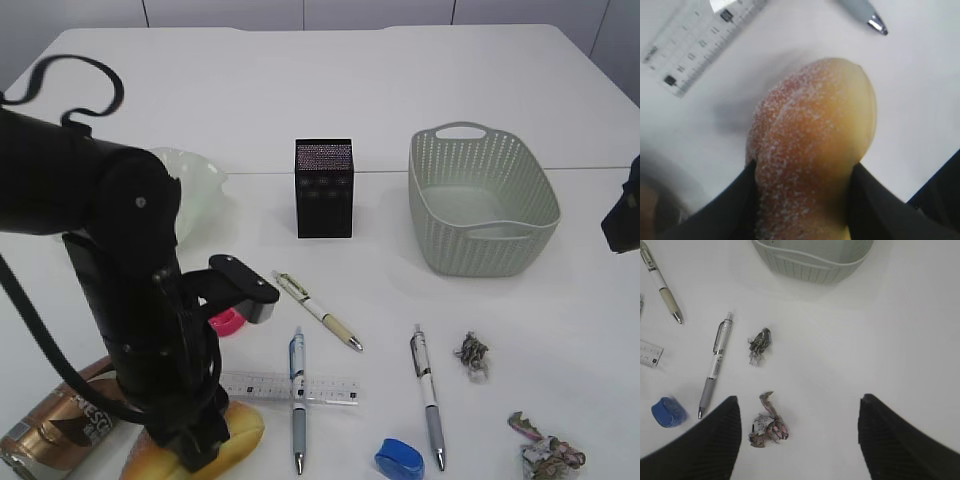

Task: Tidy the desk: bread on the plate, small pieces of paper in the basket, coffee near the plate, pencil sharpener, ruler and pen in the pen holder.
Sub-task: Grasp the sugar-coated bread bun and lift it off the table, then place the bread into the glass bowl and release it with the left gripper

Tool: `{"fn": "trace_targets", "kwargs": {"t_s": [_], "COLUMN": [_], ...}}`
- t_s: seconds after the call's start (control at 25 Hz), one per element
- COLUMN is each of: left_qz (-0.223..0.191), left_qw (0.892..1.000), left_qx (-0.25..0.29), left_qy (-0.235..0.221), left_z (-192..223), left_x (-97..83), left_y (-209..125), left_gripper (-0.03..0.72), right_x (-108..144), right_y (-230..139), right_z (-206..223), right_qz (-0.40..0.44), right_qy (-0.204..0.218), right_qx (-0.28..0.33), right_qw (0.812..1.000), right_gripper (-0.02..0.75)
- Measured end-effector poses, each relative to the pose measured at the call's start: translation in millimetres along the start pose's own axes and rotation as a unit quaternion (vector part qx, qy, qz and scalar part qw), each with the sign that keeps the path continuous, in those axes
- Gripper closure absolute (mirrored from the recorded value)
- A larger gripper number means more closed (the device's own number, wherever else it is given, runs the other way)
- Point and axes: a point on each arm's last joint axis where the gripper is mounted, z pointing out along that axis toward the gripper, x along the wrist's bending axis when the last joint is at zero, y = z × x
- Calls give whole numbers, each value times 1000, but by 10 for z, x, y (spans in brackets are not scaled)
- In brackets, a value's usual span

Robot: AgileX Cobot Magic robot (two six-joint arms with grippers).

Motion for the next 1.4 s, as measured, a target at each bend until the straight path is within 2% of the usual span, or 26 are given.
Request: {"fn": "trace_targets", "kwargs": {"t_s": [0.16, 0.28, 0.44, 0.56, 0.68, 0.76, 0.84, 0.96, 1.2, 1.4], "left_qz": [-4, -29, -84, -139, -179, -198, -213, -223, -226, -232], "left_qw": [996, 983, 952, 917, 887, 873, 865, 860, 862, 873], "left_qx": [-75, -156, -256, -332, -381, -397, -404, -407, -402, -376], "left_qy": [40, 89, 147, 170, 191, 201, 208, 211, 210, 205], "left_z": [-468, -961, -1535, -1851, -2016, -2013, -1921, -1707, -1227, -806], "left_x": [34, 154, 471, 789, 1119, 1335, 1546, 1772, 2094, 2308], "left_y": [60, 127, 206, 213, 189, 198, 237, 337, 591, 731], "left_gripper": [342, 343, 344, 344, 344, 344, 345, 344, 344, 344], "right_x": [-3, -5, -6, -6, -6, -7, -7, -8, -9, -7], "right_y": [0, 0, 1, 1, 1, -1, -7, -13, -24, -18], "right_z": [0, 0, 0, 0, 0, 0, 0, 0, 0, 26], "right_qz": [-1, -2, -2, -2, -2, -2, -2, -2, -2, -2], "right_qy": [-2, -2, -4, -3, -3, -4, -4, -4, -5, -5], "right_qx": [0, 0, 0, 0, 0, 1, 4, 7, 13, 18], "right_qw": [1000, 1000, 1000, 1000, 1000, 1000, 1000, 1000, 1000, 1000], "right_gripper": [206, 206, 206, 206, 206, 206, 206, 206, 206, 206]}}
